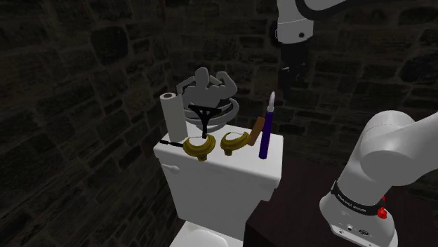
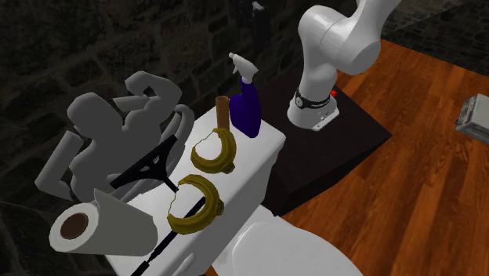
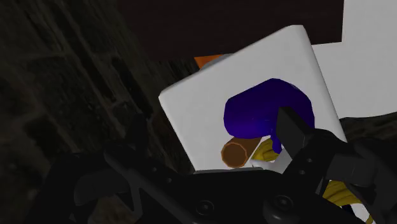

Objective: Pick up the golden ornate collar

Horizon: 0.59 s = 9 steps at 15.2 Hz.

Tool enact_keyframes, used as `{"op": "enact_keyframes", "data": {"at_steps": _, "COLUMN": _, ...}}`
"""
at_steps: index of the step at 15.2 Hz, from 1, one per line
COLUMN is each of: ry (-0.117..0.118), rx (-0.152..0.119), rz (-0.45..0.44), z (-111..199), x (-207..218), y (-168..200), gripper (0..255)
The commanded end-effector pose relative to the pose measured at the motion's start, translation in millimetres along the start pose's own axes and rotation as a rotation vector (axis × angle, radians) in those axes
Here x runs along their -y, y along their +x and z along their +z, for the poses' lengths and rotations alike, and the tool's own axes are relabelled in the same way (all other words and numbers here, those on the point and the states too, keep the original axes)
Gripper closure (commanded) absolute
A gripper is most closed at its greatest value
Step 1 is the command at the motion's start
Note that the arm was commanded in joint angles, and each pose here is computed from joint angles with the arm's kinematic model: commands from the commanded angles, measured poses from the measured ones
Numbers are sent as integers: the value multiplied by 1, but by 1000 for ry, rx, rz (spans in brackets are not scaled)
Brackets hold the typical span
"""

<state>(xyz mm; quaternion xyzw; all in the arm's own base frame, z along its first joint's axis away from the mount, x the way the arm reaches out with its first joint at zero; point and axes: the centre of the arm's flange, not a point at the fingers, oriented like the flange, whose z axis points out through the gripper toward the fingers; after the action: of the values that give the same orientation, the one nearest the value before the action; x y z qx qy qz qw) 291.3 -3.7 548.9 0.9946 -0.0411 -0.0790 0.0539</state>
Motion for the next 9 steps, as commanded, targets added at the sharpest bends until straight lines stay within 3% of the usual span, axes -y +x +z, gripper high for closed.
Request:
{"op": "enact_keyframes", "data": {"at_steps": 1, "ry": 0, "rx": 0, "rz": 0, "z": 0, "x": 0, "y": 0, "gripper": 0}}
{"op": "enact_keyframes", "data": {"at_steps": 9, "ry": -88, "rx": -70, "rz": -369, "z": 49, "x": 67, "y": 62, "gripper": 0}}
